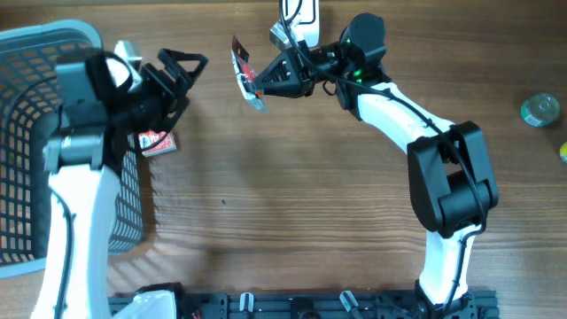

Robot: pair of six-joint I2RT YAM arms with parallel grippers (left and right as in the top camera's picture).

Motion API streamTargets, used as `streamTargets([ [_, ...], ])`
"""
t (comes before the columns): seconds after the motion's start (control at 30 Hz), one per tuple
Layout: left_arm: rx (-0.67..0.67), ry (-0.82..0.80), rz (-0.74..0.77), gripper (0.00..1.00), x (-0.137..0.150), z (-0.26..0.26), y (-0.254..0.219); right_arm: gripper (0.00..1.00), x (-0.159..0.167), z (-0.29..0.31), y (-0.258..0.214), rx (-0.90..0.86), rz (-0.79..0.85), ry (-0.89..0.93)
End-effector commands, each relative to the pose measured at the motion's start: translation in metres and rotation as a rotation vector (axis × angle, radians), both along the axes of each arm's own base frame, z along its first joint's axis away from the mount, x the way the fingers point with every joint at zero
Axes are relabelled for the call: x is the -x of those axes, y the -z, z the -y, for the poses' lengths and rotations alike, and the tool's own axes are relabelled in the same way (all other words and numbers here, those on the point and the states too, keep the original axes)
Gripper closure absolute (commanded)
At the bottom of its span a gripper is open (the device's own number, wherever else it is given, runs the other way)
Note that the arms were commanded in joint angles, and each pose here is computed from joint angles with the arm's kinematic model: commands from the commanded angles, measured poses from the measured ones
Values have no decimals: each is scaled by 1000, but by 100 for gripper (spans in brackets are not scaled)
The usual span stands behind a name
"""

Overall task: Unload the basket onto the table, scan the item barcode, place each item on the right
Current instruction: 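Move the left gripper toward the package held by the right gripper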

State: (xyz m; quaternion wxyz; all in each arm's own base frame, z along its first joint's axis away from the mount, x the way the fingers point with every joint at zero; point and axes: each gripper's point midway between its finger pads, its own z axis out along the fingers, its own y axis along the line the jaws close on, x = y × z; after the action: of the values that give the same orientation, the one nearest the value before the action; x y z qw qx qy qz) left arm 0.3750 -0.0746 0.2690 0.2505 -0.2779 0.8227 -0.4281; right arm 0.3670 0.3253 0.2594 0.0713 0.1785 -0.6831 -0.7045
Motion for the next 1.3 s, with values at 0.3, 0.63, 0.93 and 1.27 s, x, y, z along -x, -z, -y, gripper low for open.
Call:
streamTargets([
  [0.3, 128, 352, 202, 0, -27, 39, 2, 77, 6, 6, -2, 27, -23, -49],
  [0.63, 149, 419, 256, 0, -24, 56, -10, 77, 6, 6, -2, 37, -53, -46],
  [0.93, 161, 418, 211, 0, -27, 64, 1, 77, 5, 6, -2, 51, -90, -42],
  [1.27, 237, 380, 54, 2, -36, 69, 32, 77, 5, 5, -3, 55, -105, -37],
])
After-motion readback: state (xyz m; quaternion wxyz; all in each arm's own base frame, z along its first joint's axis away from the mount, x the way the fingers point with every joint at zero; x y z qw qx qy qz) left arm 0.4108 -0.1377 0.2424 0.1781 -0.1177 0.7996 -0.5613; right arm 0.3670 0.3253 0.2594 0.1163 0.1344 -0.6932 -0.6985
